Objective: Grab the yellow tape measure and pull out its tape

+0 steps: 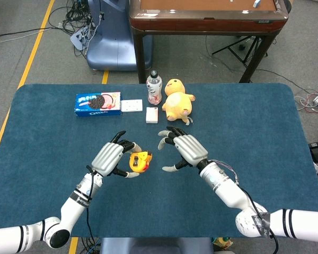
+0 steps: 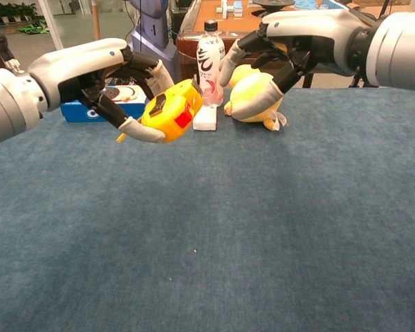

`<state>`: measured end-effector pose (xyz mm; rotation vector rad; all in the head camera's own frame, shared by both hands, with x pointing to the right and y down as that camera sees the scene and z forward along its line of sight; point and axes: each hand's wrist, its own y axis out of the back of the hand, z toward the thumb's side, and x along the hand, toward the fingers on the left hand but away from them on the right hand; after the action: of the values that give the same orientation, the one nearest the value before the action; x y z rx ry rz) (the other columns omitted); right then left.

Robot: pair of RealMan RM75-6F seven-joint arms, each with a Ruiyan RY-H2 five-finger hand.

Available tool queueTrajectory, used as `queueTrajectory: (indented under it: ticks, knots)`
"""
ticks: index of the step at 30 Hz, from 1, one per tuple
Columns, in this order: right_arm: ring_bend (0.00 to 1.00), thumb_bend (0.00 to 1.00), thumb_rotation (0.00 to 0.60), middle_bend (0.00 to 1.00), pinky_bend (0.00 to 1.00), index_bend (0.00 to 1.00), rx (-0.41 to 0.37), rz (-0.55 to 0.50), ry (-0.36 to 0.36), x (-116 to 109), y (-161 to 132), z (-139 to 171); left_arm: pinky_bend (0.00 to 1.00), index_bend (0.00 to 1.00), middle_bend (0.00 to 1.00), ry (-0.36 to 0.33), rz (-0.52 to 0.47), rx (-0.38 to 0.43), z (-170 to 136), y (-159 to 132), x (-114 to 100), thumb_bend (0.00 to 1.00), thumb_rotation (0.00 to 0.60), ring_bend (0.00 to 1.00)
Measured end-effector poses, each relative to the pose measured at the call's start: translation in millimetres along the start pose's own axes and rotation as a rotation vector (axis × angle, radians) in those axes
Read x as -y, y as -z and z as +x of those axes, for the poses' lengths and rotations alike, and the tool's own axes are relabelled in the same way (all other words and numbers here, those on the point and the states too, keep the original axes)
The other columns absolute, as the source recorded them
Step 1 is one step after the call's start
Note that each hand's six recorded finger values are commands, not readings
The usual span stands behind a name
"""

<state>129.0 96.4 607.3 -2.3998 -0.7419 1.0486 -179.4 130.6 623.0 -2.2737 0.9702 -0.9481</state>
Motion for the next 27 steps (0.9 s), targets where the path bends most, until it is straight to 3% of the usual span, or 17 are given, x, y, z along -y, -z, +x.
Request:
queueTrajectory:
  ticks: [27]
  knots:
    - [0.04,0.19,0.600,0.17,0.06,0.40,-0.035,-0.040,-0.022,13,-18,-19,0.00,0.50,0.54,0.002,0.004,0.007,2,-3,3,0.08,0.600,0.31]
